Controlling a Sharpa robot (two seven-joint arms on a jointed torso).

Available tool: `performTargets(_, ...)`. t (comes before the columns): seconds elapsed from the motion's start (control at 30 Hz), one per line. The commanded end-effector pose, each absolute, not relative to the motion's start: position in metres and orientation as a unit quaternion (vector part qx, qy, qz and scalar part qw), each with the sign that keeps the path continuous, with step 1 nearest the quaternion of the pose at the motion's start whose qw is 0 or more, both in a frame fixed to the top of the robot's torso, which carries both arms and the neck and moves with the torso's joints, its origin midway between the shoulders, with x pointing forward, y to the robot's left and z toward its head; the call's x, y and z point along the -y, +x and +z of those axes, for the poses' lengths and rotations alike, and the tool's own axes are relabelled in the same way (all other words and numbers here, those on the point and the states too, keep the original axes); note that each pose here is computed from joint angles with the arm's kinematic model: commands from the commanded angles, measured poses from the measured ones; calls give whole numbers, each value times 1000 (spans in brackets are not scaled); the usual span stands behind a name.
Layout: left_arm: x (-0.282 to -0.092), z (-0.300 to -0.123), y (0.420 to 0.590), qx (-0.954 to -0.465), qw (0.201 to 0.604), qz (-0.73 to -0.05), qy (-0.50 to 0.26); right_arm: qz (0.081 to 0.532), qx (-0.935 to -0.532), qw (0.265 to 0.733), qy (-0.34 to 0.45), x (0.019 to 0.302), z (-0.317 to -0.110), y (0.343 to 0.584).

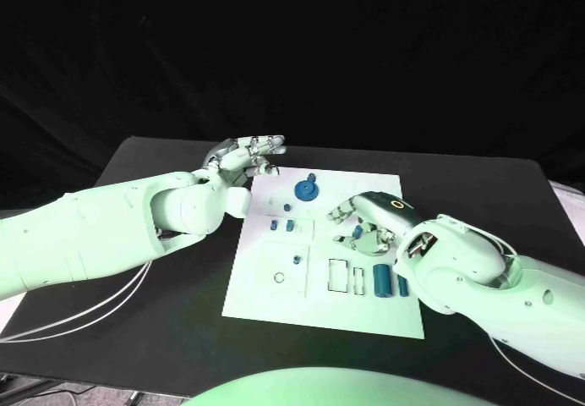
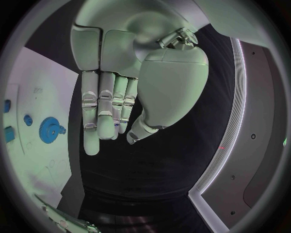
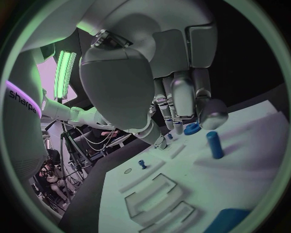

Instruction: Assemble the parts on the task board

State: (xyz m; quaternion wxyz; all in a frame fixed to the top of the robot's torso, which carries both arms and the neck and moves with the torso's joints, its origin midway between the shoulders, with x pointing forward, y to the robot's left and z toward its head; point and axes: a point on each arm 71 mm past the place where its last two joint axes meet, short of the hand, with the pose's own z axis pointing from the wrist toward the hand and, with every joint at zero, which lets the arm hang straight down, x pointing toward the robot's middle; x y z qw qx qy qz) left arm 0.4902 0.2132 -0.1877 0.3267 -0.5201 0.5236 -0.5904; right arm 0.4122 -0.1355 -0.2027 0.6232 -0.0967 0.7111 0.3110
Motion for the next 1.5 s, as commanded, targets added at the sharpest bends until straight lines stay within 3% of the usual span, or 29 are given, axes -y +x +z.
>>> performTargets(0.03,-210,-186,490,-526,319,-599,-513,273,-722,630,-88,152,-204,420)
performTargets(0.33,-210,-187,490,-527,318,-601,-510,231,-738,626,-100,171,-208,425)
performTargets(1.0,-209,-188,489,-528,313,-604,-508,247,-748,605,-113,155,-217,421)
performTargets(1.5,-209,-188,490,-529,313,-603,-509,220,-749,611,-132,156,-222,424)
